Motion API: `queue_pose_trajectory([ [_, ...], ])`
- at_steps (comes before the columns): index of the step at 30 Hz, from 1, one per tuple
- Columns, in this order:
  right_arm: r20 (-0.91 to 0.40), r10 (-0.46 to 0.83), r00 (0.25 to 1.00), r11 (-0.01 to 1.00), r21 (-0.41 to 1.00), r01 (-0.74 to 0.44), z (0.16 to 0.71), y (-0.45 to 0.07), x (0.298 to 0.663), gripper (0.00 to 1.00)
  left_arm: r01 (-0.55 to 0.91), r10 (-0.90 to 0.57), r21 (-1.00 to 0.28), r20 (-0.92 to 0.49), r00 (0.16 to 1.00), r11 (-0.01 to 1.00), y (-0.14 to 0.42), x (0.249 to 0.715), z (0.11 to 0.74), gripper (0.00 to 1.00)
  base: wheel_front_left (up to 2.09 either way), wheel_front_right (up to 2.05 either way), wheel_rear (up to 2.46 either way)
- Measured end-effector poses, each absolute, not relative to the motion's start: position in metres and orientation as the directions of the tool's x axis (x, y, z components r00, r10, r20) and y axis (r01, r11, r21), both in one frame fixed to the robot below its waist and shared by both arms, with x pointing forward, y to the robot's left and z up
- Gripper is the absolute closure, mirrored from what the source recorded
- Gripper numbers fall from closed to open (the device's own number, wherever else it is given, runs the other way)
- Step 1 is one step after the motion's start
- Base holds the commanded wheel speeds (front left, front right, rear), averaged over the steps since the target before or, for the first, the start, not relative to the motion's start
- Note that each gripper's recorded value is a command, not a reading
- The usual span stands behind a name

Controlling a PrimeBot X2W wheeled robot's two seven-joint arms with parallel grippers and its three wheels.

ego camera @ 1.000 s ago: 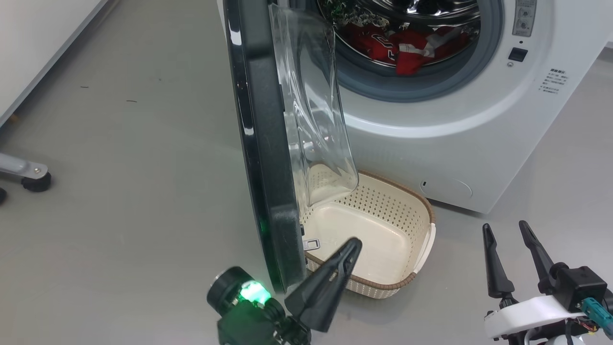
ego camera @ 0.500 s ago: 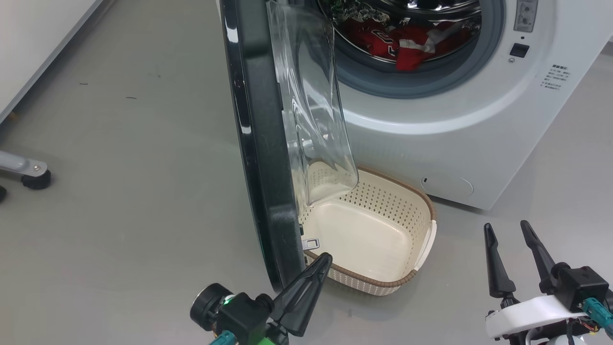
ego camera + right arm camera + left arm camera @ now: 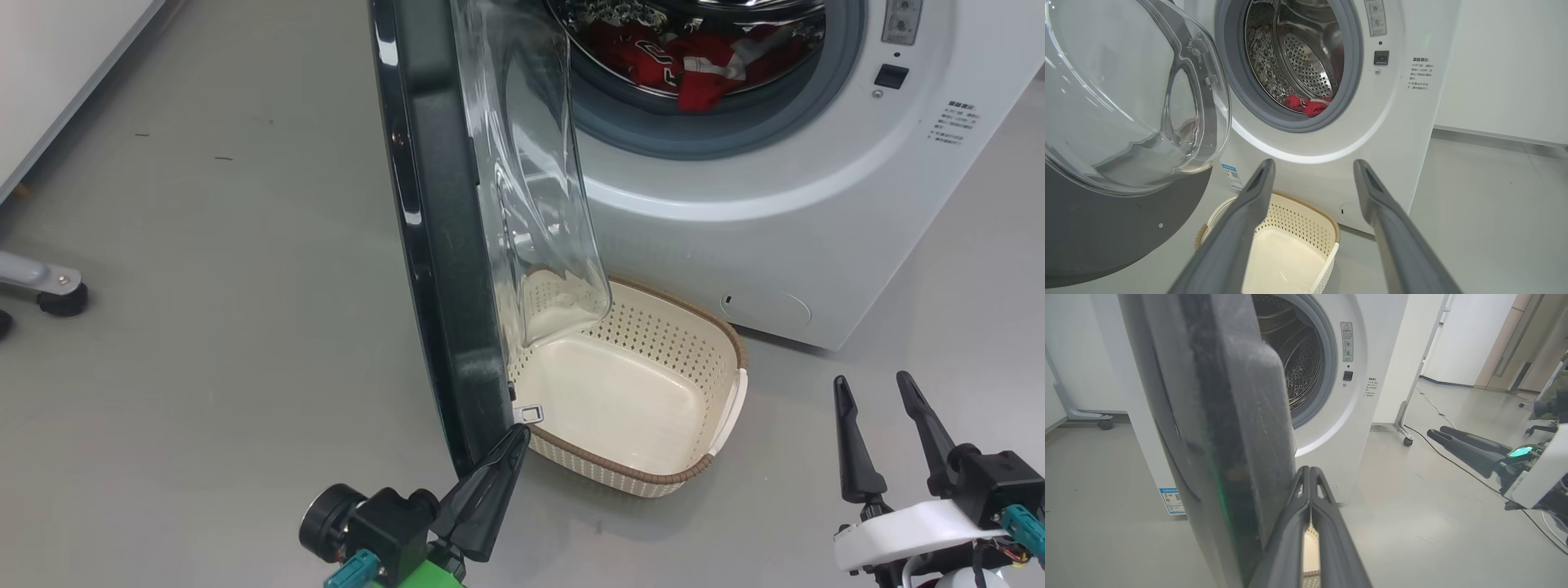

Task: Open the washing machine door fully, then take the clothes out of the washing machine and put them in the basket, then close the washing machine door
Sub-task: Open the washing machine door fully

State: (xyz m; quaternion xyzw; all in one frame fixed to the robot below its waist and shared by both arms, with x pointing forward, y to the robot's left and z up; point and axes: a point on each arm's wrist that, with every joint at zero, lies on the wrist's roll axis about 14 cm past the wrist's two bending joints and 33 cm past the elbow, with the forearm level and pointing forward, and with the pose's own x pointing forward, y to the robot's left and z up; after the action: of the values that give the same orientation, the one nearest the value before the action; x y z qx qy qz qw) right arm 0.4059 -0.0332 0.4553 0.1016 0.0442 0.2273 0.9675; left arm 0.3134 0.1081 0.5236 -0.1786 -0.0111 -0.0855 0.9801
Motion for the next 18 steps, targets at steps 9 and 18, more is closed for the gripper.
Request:
queue_pose_trajectory([
  [9,-0.039,0.452,0.891,0.875,0.214,-0.434,0.455,-0.031,0.408,0.00,0.121,-0.108,-0.355,0.054,0.993,0.927,0.118,0.315,0.521,1.00,0.00,0.00,0.00],
  [18,-0.035,0.454,0.890,0.873,0.215,-0.437,0.455,-0.030,0.412,0.00,0.056,-0.041,-0.374,0.048,0.998,0.926,0.130,0.313,0.518,1.00,0.00,0.00,0.00],
])
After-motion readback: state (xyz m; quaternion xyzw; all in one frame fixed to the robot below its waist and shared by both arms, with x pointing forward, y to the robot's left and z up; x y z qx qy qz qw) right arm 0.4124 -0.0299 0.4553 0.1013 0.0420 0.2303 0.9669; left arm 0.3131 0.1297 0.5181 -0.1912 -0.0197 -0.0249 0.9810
